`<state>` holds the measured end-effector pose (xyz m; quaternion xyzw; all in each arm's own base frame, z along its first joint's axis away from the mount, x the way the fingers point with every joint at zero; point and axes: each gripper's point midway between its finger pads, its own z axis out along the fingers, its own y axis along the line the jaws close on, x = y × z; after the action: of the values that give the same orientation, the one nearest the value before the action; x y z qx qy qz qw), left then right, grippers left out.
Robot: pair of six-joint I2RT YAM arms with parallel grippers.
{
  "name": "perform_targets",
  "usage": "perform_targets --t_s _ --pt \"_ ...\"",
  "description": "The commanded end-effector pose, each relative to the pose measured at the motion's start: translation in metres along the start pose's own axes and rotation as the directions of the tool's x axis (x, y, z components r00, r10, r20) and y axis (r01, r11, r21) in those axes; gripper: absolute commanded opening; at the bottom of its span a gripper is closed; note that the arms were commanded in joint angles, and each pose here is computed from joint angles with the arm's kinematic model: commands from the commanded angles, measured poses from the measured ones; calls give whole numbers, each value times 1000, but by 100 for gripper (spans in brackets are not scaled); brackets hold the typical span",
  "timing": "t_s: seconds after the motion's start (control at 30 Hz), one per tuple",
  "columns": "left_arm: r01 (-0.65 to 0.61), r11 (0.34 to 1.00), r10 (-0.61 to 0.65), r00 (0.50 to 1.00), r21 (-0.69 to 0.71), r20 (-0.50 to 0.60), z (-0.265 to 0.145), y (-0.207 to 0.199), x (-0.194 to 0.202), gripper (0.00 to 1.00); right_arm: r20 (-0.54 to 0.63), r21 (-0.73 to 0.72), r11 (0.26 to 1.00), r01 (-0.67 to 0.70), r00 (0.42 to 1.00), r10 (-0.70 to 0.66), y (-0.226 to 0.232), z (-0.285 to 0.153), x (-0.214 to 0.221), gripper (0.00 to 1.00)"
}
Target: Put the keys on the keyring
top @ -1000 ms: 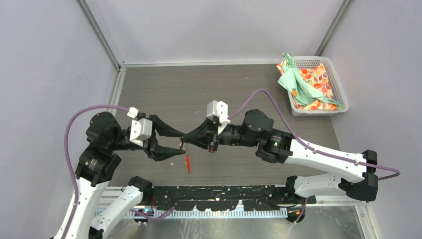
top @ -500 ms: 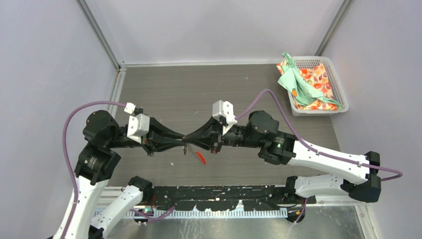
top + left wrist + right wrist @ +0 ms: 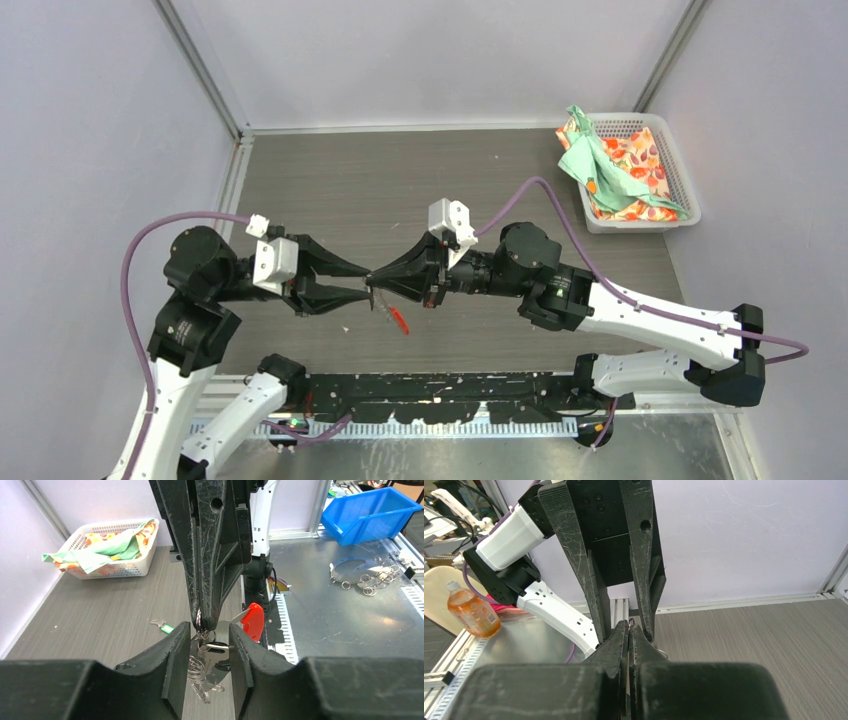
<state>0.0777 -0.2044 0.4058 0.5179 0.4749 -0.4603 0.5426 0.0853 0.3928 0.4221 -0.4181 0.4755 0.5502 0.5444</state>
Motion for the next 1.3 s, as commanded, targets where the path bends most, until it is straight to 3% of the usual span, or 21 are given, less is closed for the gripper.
perform_targets --t_s 0.0,0.07,0.3,0.4,0.5,0.6,0.7,0.83,0.93,1.03,1.1,1.27 --pt "-6 1000 6 1000 -1 5 -1 -3 -4 36 130 -17 1000 26 991 -24 8 -6 -46 1" --pt "-2 999 3 1000 -32 5 -2 1 -5 35 127 -20 999 25 992 -23 8 -6 -46 1" --pt "21 995 -21 1000 -98 7 -3 11 -8 7 135 -30 999 26 991 -22 11 -5 -51 1" --pt "11 996 -12 1000 -88 -6 -4 8 -5 10 151 -33 999 27 988 -21 12 -7 -56 1" --pt "1 997 -1 1000 -73 -3 -4 5 -6 26 154 -44 999 25 988 -18 15 -7 -59 1" --pt "0 997 1 1000 -73 15 -3 6 -12 30 135 -51 998 21 991 -14 15 -5 -56 1" --pt "29 996 -26 999 -85 28 -1 11 -17 22 123 -55 998 21 992 -14 15 -4 -53 1" --pt "40 991 -35 998 -124 44 0 20 -23 1 83 -60 998 17 996 -12 15 -2 -45 1" --pt "62 990 -55 997 -123 55 0 19 -25 1 53 -54 998 15 999 -12 13 -2 -39 1" --pt "76 996 -74 996 -45 41 1 5 -22 4 51 -44 999 17 999 -14 12 -4 -37 1" --pt "73 997 -73 997 0 33 1 -3 -18 1 49 -39 999 19 999 -17 11 -4 -37 1" --pt "68 998 -68 997 -6 37 1 -2 -22 0 20 -18 1000 6 1000 -6 7 -2 -32 3"
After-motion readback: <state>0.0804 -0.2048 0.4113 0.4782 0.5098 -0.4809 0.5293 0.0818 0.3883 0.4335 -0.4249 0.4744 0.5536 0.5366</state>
